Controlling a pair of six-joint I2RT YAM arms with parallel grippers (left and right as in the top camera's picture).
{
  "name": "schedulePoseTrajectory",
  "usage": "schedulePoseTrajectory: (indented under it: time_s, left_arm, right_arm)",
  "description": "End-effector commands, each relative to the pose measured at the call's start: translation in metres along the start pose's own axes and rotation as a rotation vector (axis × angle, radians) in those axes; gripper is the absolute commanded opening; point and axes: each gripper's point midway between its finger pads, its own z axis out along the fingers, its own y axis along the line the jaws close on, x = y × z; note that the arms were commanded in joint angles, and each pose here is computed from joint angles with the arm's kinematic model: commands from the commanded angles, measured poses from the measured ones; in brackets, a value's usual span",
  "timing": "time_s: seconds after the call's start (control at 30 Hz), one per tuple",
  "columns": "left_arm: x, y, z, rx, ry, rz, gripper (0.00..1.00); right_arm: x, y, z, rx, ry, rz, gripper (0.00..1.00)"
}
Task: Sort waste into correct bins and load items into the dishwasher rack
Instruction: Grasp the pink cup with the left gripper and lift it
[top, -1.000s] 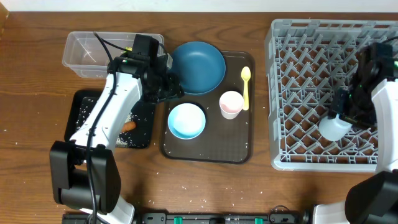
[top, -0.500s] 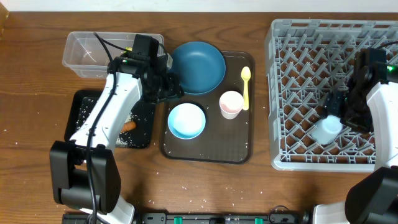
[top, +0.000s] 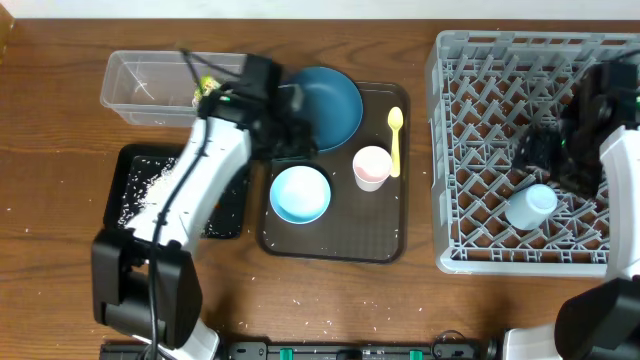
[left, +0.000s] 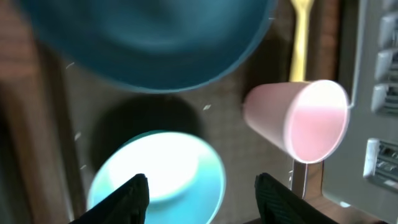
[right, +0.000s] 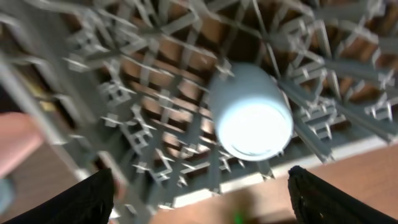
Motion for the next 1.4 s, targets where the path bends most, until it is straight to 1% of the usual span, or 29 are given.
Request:
schedulePoseTrajectory:
  time_s: [0.0, 0.1, 0.2, 0.3, 0.43, 0.6, 0.7, 0.8, 0.87, 0.9, 0.97, 1.0, 1.17, 1.27, 1.37]
  left_arm:
    - [-0.014, -0.012, -0.006, -0.097, -0.085, 0.074, 0.58]
    - [-0.017, -0.029, 0.006, -0.085, -0.106, 0.105, 0.58]
    - [-0.015, -0.044, 0.028, -0.082, -0.095, 0.143, 0.58]
    - [-0.010, -0.043, 0.050, -0.122, -0.073, 0.156, 0.58]
    - [-0.002, -0.044, 0.075, -0.126, -0.031, 0.164, 0.58]
    - [0.004, -0.047, 0.083, -0.129, -0.008, 0.177, 0.57]
    - [0.005, -0.049, 0.084, -0.127, -0.009, 0.182, 0.50]
    - [0.005, -0.049, 0.084, -0.127, -0.008, 0.181, 0.46]
    - [0.005, -0.049, 0.084, -0.127, -0.007, 0.181, 0.38]
    - [0.005, -0.049, 0.084, -0.128, -0.007, 0.181, 0.31]
    - [0.006, -0.049, 0.083, -0.128, -0.006, 0.177, 0.13]
    - [0.006, -0.049, 0.084, -0.128, -0.006, 0.170, 0.06]
    - [0.001, -0.046, 0.073, -0.118, -0.026, 0.089, 0.06]
    - [-0.005, -0.055, 0.055, -0.005, -0.026, 0.060, 0.06]
    - [-0.012, -0.065, 0.030, 0.161, -0.017, 0.018, 0.06]
  right_arm:
    - [-0.007, 0.019, -0.014, -0.065, -0.031, -0.057, 0.87]
    - [-0.005, 0.029, -0.016, -0.070, -0.034, -0.098, 0.87]
    - [-0.001, 0.039, -0.016, -0.074, -0.031, -0.138, 0.87]
    - [0.000, 0.043, -0.016, -0.069, -0.031, -0.154, 0.87]
    - [0.001, 0.045, -0.016, -0.070, -0.031, -0.160, 0.87]
    - [0.001, 0.044, -0.016, -0.067, -0.032, -0.159, 0.88]
    - [0.001, 0.044, -0.016, -0.067, -0.033, -0.159, 0.87]
    - [0.000, 0.044, -0.016, -0.067, -0.034, -0.163, 0.87]
    - [0.000, 0.044, -0.016, -0.068, -0.036, -0.167, 0.87]
    - [0.000, 0.044, -0.016, -0.068, -0.036, -0.167, 0.87]
    - [0.000, 0.044, -0.016, -0.068, -0.036, -0.167, 0.87]
    - [0.000, 0.044, -0.016, -0.068, -0.036, -0.167, 0.87]
    - [0.000, 0.046, -0.016, -0.073, -0.035, -0.167, 0.87]
    - [0.000, 0.052, -0.016, -0.112, -0.034, -0.172, 0.86]
    - [0.003, 0.083, -0.021, -0.271, -0.037, -0.264, 0.86]
